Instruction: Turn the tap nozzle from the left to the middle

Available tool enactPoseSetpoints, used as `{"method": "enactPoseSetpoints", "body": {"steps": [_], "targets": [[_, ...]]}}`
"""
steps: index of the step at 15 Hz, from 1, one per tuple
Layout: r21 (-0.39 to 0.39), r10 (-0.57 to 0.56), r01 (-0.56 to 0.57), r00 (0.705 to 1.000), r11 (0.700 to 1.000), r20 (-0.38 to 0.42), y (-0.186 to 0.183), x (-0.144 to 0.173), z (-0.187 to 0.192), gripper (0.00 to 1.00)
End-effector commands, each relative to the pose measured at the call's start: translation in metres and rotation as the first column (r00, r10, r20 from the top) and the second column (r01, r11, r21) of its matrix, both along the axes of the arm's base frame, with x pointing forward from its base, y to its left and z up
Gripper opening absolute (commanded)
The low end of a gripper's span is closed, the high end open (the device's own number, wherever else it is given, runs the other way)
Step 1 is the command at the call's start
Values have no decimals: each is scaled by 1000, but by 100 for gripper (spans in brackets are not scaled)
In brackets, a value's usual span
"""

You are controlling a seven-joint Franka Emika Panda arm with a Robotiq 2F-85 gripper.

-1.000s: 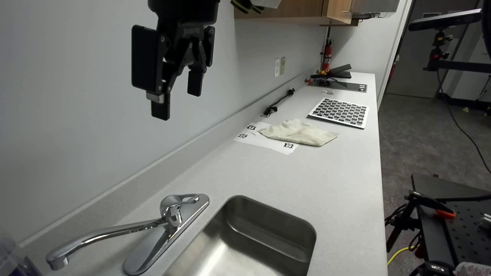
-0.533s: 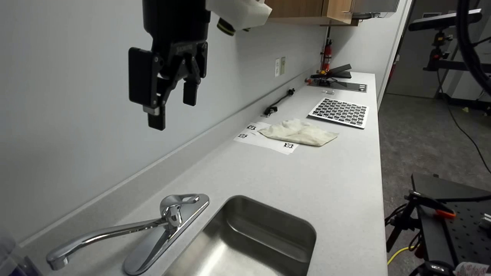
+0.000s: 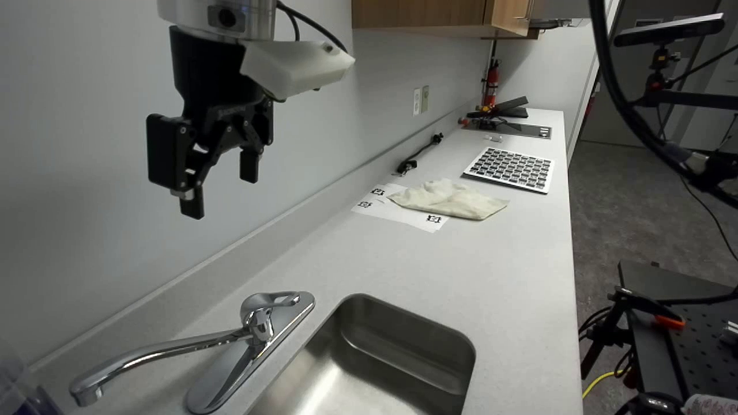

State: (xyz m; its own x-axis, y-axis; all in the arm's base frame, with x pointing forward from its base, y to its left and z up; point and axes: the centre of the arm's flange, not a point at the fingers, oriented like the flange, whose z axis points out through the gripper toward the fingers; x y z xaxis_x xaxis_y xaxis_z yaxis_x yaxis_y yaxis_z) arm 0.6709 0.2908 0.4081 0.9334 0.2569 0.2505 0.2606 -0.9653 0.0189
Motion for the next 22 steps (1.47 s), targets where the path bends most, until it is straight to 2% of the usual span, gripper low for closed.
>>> {"method": "enactPoseSetpoints", "body": {"steps": [1, 12, 14, 15, 22], "targets": [[40, 12, -13, 1000, 999, 18, 22, 45, -16, 100], [35, 80, -80, 997, 996, 5, 61, 72, -78, 100], [32, 78, -77, 997, 996, -10, 63, 72, -83, 100], [26, 63, -63, 998, 998, -1, 52, 49, -86, 100], [23, 63, -63, 998, 998, -6, 52, 49, -90, 100]]}}
